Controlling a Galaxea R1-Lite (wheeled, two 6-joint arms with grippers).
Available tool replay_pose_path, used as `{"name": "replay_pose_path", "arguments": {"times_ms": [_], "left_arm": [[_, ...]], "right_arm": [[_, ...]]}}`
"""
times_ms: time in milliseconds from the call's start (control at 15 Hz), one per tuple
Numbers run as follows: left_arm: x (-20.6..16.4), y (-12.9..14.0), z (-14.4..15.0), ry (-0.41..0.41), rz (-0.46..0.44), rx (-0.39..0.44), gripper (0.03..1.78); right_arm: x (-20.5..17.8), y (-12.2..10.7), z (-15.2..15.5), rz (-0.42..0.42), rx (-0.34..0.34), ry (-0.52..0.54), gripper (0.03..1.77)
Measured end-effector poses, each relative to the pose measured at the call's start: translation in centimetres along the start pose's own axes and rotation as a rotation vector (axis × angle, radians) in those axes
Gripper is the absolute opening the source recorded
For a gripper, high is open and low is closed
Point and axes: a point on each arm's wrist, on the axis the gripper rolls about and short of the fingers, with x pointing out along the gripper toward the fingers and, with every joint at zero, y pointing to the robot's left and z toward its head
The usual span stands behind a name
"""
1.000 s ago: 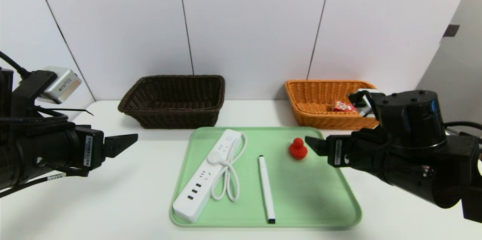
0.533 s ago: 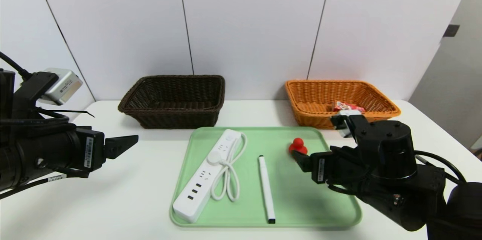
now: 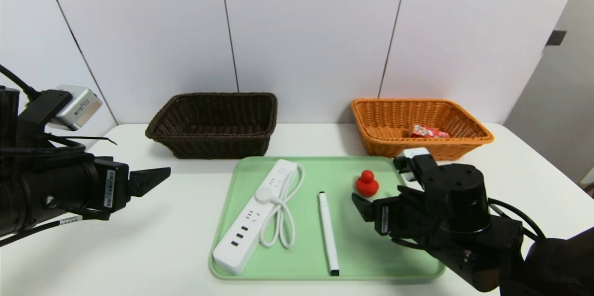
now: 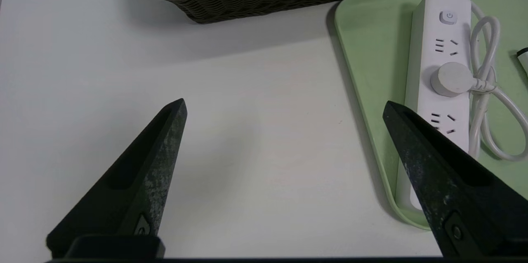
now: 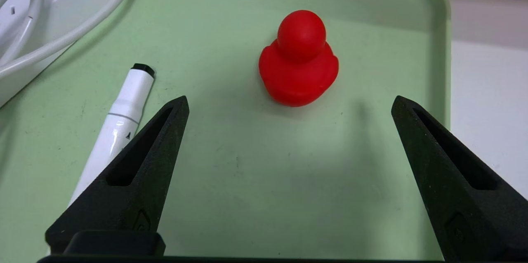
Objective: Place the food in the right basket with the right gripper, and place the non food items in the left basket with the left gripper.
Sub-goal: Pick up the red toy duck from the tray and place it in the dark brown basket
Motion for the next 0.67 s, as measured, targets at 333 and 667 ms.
{"name": "replay_pose_path", "arguments": {"times_ms": [333,667], "left_arm": [[0.01,0.00,0.04,-0.001,0.000,-0.001,1.69],[0.03,-0.01,0.02,0.000,-0.001,-0.002,1.69]], "right_arm": [[0.48,0.09,-0.42,0.000,-0.017,0.003,1.69],[1.10,0.26,-0.68,-0.002,-0.029,0.005,1.69]]}}
